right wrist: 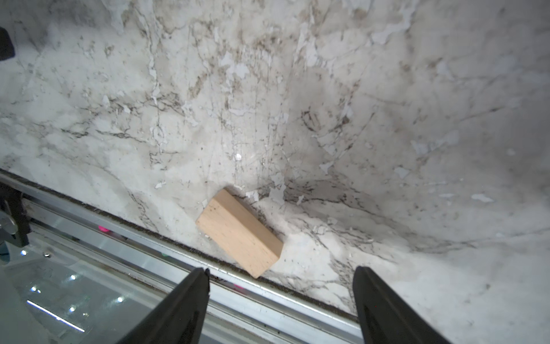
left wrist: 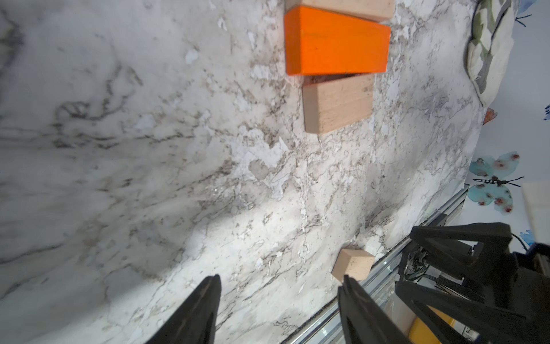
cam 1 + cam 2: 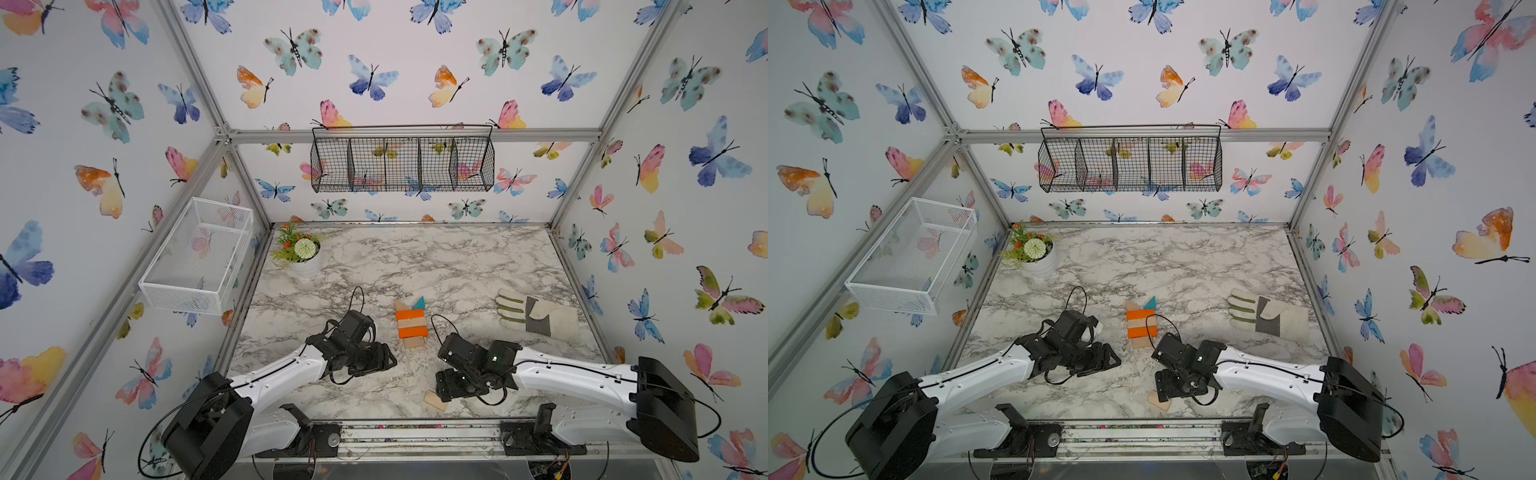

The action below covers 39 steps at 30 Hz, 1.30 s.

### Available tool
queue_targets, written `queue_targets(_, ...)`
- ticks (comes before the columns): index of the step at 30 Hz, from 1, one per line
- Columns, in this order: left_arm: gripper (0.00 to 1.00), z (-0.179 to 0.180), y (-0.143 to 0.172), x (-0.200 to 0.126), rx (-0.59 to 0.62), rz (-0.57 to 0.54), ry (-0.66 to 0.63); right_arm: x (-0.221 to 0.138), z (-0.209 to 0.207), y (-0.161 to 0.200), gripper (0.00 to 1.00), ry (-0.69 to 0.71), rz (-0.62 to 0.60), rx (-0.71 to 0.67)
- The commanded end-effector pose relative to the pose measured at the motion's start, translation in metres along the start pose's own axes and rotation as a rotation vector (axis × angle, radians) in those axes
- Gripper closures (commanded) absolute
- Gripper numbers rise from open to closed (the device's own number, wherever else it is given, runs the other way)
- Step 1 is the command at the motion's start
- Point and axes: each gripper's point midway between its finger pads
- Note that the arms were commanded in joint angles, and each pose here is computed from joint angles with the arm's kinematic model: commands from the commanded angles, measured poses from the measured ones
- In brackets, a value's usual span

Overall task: Assemble a carrot with building blocks
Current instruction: Pick up the building block from the center of the board.

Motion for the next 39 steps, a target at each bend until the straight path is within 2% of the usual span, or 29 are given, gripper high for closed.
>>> queue_targets(1, 0.32, 0.004, 0.002, -0.003, -0.015, -0.018, -0.011, 0.005, 0.015, 0.012, 0.18, -0.037, 0.03, -0.02)
queue_targets(4, 0.31, 0.006, 0.003, -0.004, -0.015, -0.019, -0.011, 0.009, 0.04, 0.018, 0.17, -0.056, 0.039, -0.142)
queue_targets(7, 0.31, 0.005, 0.002, -0.004, -0.014, -0.019, -0.011, 0.014, 0.051, 0.024, 0.15, -0.011, 0.035, -0.247)
queue_targets(14, 0.31, 0.004, 0.002, -0.005, -0.012, -0.019, -0.01, 0.007, 0.029, 0.017, 0.17, 0.051, -0.058, -0.27)
queue_targets(22, 0.31, 0.004, 0.002, -0.006, -0.022, -0.03, -0.003, 0.027, 0.016, 0.025, 0.19, 0.118, 0.009, -0.332)
queue_targets(25, 0.3, 0.007, 0.002, -0.007, -0.035, -0.037, -0.013, 0.028, 0.015, 0.019, 0.2, 0.139, -0.022, -0.343)
queue_targets(29, 0.3, 0.008, 0.003, -0.01, -0.042, -0.045, -0.012, 0.026, 0.02, 0.006, 0.24, 0.133, -0.088, -0.364)
queue_targets(37, 0.29, 0.015, 0.004, -0.012, -0.065, -0.061, -0.036, 0.047, 0.023, 0.015, 0.29, 0.107, -0.031, -0.404)
queue_targets(39, 0.29, 0.017, 0.003, -0.014, -0.076, -0.067, -0.04, 0.048, 0.024, 0.015, 0.36, 0.095, -0.039, -0.405)
Point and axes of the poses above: each gripper's point midway between its finger pads, its own x axis out along the fingers, its own z axis along the line the jaws close on, y = z × x, and after that the axes turned 6 degrees about -x, right-handed
